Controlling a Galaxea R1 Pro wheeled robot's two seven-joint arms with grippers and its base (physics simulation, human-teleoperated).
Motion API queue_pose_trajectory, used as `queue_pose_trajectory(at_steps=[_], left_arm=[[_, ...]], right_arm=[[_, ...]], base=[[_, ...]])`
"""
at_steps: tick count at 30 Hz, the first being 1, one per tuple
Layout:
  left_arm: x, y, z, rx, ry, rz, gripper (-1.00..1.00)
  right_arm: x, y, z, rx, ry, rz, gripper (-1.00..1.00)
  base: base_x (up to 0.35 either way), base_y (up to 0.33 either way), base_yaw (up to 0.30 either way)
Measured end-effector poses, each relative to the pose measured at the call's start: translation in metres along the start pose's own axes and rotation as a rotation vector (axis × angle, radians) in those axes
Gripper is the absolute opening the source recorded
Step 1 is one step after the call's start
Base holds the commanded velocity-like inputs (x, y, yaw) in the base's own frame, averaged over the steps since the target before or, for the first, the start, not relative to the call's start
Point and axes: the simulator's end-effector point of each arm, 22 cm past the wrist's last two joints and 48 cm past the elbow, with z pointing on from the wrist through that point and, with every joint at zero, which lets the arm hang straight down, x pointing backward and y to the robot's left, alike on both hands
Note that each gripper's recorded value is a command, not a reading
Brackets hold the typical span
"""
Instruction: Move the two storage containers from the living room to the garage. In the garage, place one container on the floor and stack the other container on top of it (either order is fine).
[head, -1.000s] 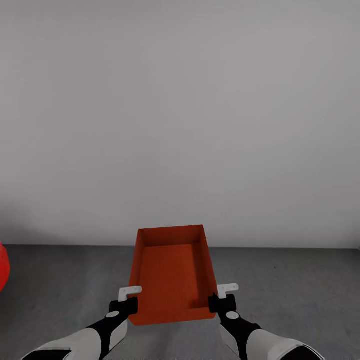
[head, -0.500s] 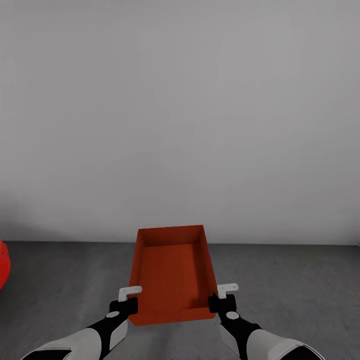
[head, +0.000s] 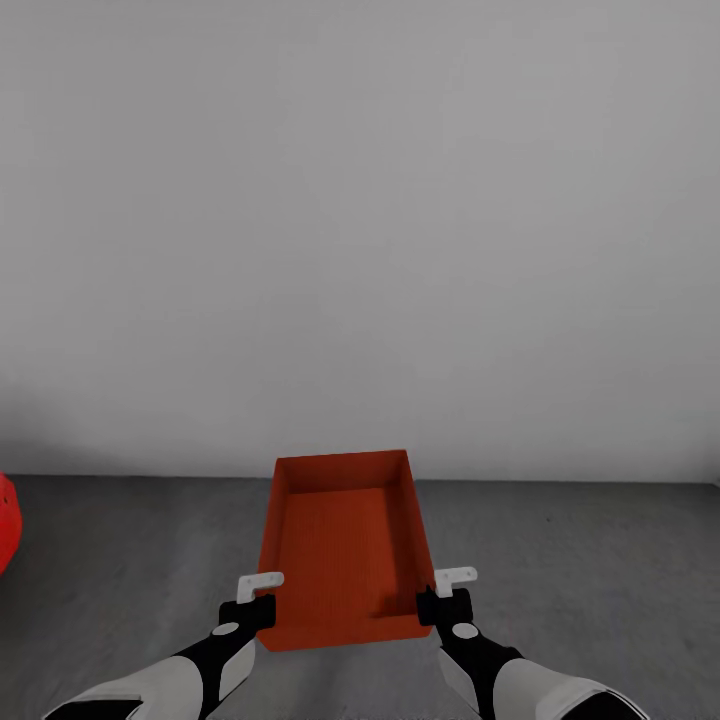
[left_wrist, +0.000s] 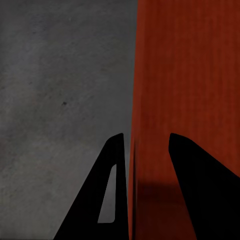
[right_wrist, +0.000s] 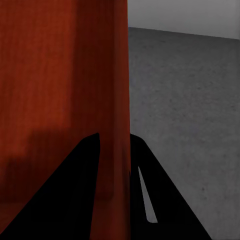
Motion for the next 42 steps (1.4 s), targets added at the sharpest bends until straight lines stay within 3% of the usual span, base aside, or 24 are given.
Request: queue_pose_trajectory(at_steps=[42], left_arm=[[0.036,0.001,0.012,-0.006,0.067,0.007,-1.0]], right_arm=[[0.037,0.002,0.011,-0.007,0.067,0.001,-1.0]], base=[[0.0,0.0,0.0]])
